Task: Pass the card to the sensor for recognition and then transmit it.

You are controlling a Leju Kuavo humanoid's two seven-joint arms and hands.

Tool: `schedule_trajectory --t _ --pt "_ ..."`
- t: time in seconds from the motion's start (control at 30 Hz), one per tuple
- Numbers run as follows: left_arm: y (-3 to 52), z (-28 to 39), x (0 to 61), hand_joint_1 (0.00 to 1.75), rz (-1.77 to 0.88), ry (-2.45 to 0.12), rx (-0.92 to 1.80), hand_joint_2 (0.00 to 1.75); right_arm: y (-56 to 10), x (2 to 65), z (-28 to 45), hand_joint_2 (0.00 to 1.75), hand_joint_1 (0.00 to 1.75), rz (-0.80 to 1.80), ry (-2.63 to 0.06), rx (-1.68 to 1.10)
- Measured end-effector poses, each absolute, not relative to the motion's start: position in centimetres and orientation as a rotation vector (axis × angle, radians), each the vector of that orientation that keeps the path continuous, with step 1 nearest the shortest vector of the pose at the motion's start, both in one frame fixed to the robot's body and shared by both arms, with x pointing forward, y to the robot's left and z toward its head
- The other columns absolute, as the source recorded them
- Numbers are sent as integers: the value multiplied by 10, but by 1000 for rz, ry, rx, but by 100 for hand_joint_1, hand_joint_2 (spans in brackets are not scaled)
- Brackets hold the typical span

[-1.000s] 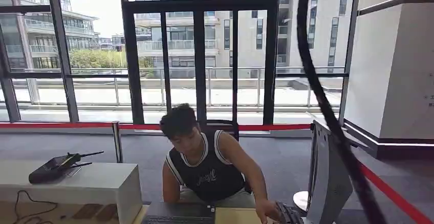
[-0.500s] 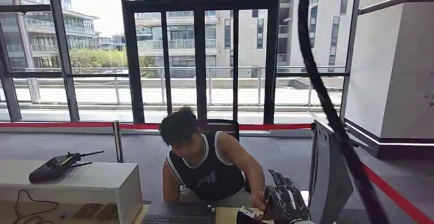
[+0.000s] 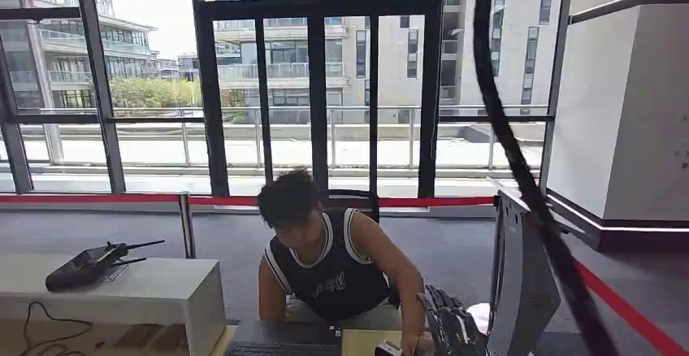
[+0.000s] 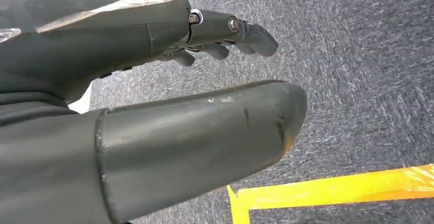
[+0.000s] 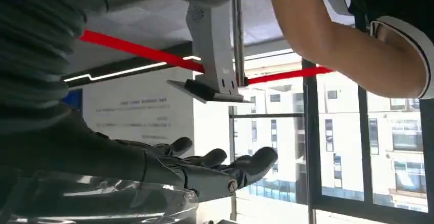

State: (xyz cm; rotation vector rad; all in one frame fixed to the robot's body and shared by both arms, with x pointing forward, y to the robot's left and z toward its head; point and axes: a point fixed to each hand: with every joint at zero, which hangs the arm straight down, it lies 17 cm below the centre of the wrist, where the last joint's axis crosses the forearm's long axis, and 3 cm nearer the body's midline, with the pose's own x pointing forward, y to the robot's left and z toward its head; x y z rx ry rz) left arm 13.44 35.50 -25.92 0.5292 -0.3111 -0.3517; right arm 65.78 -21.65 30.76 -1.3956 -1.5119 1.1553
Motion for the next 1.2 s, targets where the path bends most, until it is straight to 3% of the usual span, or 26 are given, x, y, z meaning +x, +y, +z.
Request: schedule_trajectory --t 0.27,0.5,0.93,1.2 --pt "356 -259 133 0 -334 -305 531 0 -216 654 324 0 0 1105 -1588 -1463" --pt "361 -261 122 0 -278 -268 545 0 -264 624 383 0 0 831 -1749 -1720" --pt "369 -263 102 0 -195 -213 557 0 -523 483 354 0 0 412 -1569 -1897" --pt "372 -262 97 0 -155 -177 573 0 -651 397 338 0 0 266 -1302 -2062"
